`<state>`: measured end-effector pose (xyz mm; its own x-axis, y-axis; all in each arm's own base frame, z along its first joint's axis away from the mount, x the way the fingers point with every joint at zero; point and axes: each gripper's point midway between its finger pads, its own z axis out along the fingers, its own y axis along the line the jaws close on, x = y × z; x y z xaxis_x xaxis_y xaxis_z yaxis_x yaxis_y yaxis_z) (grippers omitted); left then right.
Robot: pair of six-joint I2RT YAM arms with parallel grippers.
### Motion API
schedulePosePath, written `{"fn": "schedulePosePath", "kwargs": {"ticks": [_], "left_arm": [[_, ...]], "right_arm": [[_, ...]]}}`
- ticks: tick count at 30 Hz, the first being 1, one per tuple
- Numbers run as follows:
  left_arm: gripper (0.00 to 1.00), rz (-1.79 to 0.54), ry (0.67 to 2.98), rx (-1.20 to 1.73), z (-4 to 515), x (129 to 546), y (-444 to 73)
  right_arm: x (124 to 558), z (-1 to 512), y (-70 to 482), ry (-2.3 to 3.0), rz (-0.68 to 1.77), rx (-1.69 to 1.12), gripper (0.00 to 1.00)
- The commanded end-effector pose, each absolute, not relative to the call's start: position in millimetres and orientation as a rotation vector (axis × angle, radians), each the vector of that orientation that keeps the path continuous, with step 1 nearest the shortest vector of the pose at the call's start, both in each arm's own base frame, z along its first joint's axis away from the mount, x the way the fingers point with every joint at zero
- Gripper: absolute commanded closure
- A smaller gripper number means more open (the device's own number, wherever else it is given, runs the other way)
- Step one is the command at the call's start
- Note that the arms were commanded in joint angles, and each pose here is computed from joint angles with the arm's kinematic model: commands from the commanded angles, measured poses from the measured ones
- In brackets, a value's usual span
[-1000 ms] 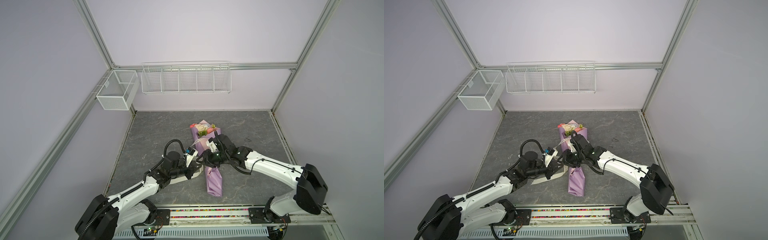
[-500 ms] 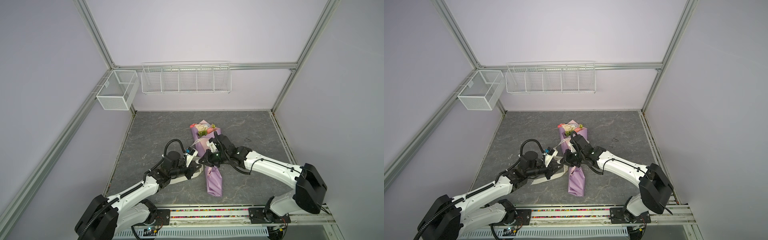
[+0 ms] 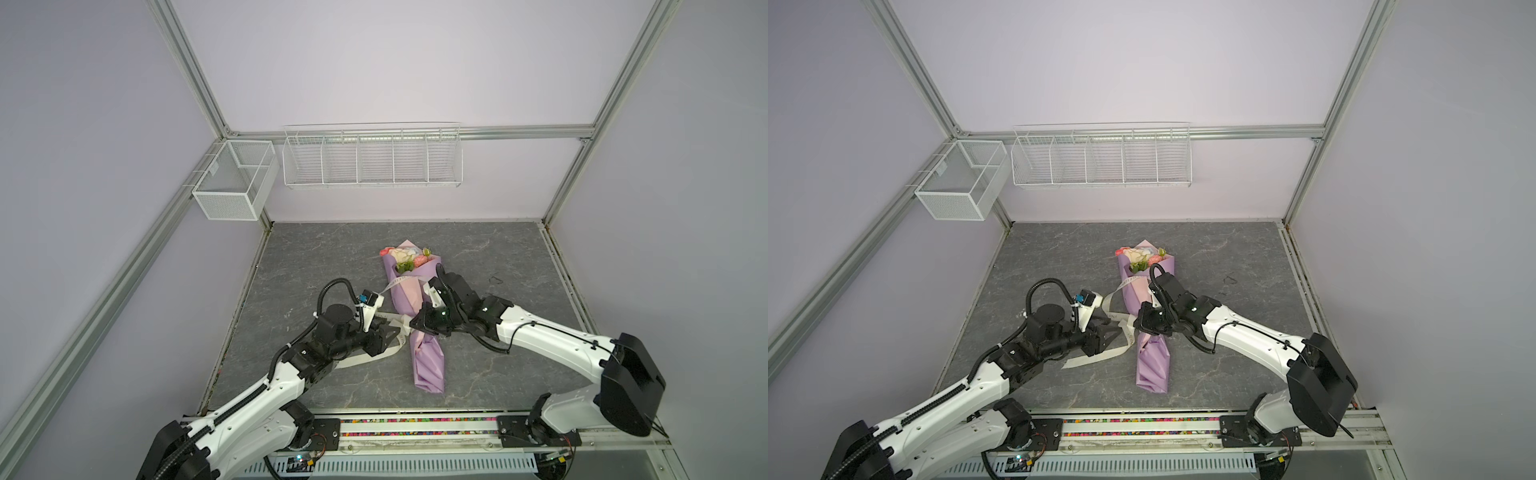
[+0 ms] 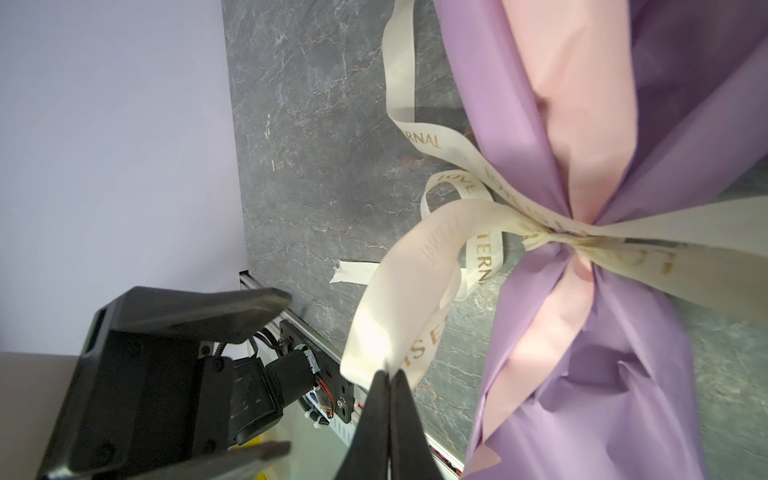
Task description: Tie the bouquet of fake flowers
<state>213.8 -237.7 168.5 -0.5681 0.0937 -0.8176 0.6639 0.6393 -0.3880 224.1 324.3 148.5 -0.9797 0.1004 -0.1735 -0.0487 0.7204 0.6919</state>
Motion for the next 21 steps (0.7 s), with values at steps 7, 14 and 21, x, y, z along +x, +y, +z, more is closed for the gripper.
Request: {"fn": "schedulePosePath", "kwargs": {"ticks": [7,14,21], "left_arm": [[0.37,-0.689,2.439,-0.132,118.7,285.3,-172.3],[0.41,-0.508,2.627,-0.031,87.4,329.1,-186.0],[0.48,-0.397,2.697,0.26,67.6,350.7,-198.4]], "right_arm": [[224.2,151.4,318.3,2.711,1.096,-0.003,0.93],[225.5,154.8,321.7,2.714,1.101,-0.036,0.93],[226.6,154.4,325.0,2.728,1.108,-0.043,0.93]]}}
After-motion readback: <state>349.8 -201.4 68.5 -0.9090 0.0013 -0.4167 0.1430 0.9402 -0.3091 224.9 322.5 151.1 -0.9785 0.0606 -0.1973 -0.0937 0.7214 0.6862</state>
